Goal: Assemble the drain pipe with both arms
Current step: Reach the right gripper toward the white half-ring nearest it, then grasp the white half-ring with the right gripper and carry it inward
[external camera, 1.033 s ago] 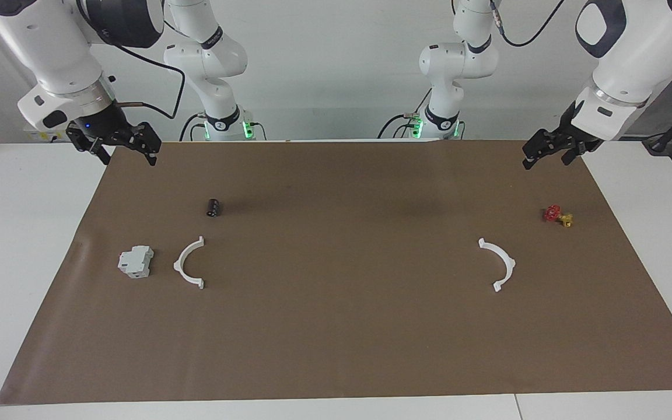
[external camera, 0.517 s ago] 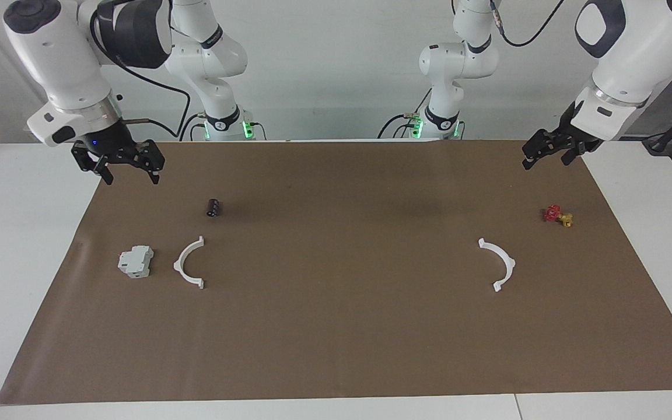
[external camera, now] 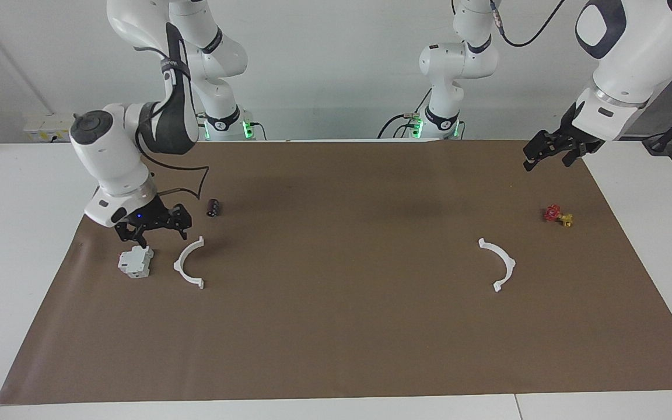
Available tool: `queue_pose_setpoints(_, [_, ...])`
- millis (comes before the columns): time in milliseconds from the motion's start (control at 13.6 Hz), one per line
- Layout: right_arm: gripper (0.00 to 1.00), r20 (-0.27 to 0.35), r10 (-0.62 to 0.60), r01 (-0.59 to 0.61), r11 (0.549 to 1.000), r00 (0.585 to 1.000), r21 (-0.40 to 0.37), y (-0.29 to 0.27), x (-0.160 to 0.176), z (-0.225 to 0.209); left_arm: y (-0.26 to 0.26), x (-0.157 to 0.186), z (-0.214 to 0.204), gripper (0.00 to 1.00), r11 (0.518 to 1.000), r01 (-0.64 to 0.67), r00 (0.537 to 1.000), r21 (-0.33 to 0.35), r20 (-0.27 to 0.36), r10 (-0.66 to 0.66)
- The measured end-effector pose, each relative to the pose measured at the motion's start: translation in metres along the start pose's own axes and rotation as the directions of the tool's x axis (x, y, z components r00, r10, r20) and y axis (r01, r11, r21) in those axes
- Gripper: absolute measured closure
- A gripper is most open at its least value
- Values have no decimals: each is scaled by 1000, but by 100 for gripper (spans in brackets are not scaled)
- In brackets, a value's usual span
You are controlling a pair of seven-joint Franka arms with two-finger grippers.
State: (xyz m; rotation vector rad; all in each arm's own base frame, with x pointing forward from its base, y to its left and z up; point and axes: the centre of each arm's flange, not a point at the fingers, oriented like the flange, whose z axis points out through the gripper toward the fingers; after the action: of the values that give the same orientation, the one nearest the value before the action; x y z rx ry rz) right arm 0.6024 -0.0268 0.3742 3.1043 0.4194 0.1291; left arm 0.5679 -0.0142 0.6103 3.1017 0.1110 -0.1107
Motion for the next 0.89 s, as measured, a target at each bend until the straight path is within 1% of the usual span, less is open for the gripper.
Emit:
queue_pose_setpoints(221, [0, -13, -46, 45, 999, 999, -15, 1, -5, 47, 0, 0, 4, 0, 1000, 0, 1000, 0, 0, 0])
queue_pose_setpoints(369, [1, -7, -47, 47, 999, 999, -13, 2, -10, 61, 0, -1, 4, 0, 1000, 0, 1000, -1, -1, 0])
queue_pose_setpoints(517, [2, -7, -41, 42, 999, 999, 20, 3, -13, 68, 0, -2, 4, 0, 1000, -1, 1000, -1, -2, 1])
queue_pose_setpoints(590, [9, -11, -54, 54, 998, 998, 41, 5, -15, 71, 0, -2, 5, 0, 1000, -1, 1000, -1, -2, 1])
queue_pose_setpoints(664, [9, -18, -67, 68, 996, 998, 53, 9, -17, 75, 0, -2, 5, 0, 1000, -1, 1000, -1, -2, 1])
queue_pose_setpoints(738, [15, -24, -82, 83, 995, 996, 54, 14, -18, 78, 0, -2, 5, 0, 1000, -1, 1000, -1, -3, 1])
queue_pose_setpoints(812, [26, -25, -90, 92, 994, 996, 53, 17, -19, 80, 0, -2, 5, 0, 1000, -1, 1000, -1, -4, 1])
queue_pose_setpoints(886, [40, -26, -92, 93, 994, 995, 51, 17, -19, 83, 0, -2, 5, 0, 1000, -1, 1000, -1, -5, 1])
